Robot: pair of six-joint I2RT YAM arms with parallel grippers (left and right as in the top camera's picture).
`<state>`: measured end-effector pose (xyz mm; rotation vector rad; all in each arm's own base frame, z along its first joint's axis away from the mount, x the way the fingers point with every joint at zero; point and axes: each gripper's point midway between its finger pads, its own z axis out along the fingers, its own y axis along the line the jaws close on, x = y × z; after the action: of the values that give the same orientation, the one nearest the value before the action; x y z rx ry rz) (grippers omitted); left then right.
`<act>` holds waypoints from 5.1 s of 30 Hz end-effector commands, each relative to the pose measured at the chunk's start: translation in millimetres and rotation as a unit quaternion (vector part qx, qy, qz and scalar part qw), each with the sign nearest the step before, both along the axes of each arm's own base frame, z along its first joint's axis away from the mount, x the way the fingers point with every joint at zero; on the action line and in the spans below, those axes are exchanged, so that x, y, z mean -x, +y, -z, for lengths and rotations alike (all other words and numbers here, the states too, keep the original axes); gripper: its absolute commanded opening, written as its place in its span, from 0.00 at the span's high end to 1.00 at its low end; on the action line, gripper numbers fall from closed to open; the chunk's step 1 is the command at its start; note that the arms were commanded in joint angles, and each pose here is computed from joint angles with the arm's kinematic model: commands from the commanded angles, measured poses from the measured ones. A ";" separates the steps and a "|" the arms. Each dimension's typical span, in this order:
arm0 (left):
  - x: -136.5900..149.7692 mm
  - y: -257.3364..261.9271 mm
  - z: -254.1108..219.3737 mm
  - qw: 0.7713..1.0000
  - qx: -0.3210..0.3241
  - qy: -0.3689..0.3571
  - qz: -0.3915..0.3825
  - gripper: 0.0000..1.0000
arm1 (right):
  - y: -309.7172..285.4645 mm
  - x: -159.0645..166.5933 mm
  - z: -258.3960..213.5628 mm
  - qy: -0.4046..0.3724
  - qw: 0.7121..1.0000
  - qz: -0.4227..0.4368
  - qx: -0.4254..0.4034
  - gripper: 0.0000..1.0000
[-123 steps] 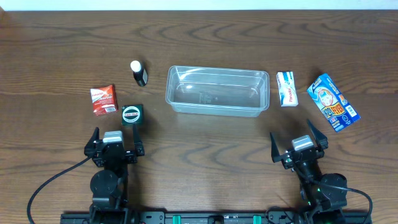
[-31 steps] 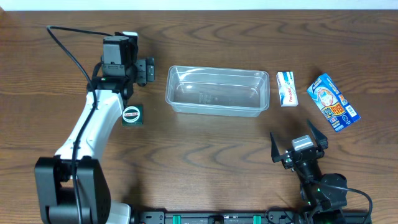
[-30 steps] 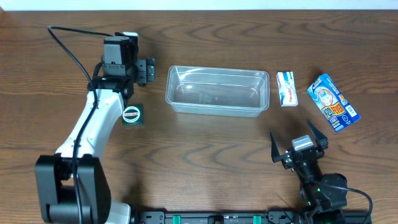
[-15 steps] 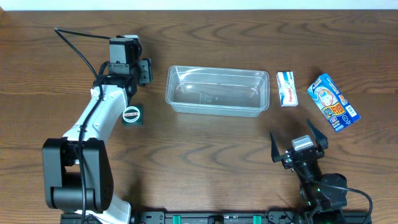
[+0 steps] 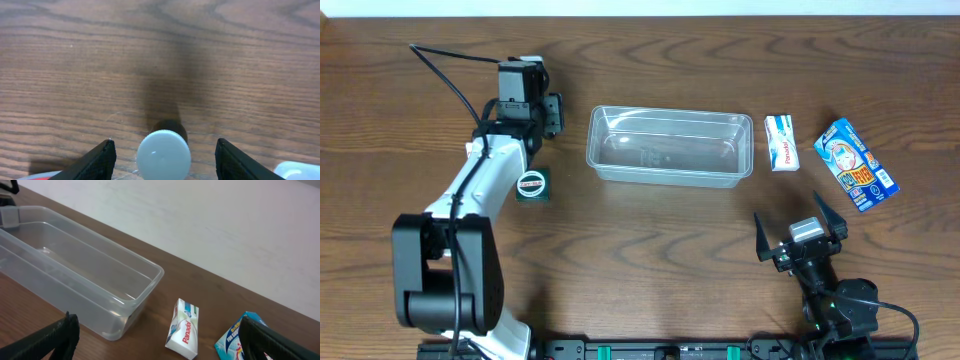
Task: Pack container
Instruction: 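Reach the left gripper to the dark bottle and grasp its cap, then lift the bottle with the left gripper and move it over the container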
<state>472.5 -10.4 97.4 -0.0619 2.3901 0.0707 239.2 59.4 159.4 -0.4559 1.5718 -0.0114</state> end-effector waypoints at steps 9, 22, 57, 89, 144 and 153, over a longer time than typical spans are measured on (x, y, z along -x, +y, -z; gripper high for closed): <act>-6.6 3.7 -2.2 1.000 -0.006 -0.010 -0.010 0.50 | -3.1 -0.7 1.4 0.001 1.000 0.006 0.004 0.01; -7.0 3.7 -2.7 1.000 -0.006 -0.012 -0.010 0.64 | -3.0 -0.7 1.4 0.001 1.000 0.006 0.004 0.01; 52.3 -3.8 -144.0 0.989 0.070 -0.117 -0.055 0.72 | -3.0 -0.7 1.4 0.001 1.000 0.006 0.004 0.01; 64.8 -120.2 -130.2 0.992 0.059 -0.109 0.034 0.72 | -3.0 -0.7 1.4 0.001 1.000 0.006 0.004 0.01; 36.9 -123.4 -26.3 0.998 0.020 -0.035 -0.042 0.72 | -3.1 -0.7 1.4 0.001 1.000 0.006 0.004 0.01; 43.9 -120.0 -19.5 0.999 0.009 -0.016 -0.042 0.72 | -3.1 -0.7 1.4 0.001 1.000 0.006 0.004 0.01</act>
<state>426.6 -134.1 110.9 -0.1481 2.3759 0.0599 239.2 59.4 159.5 -0.4559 1.5715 -0.0114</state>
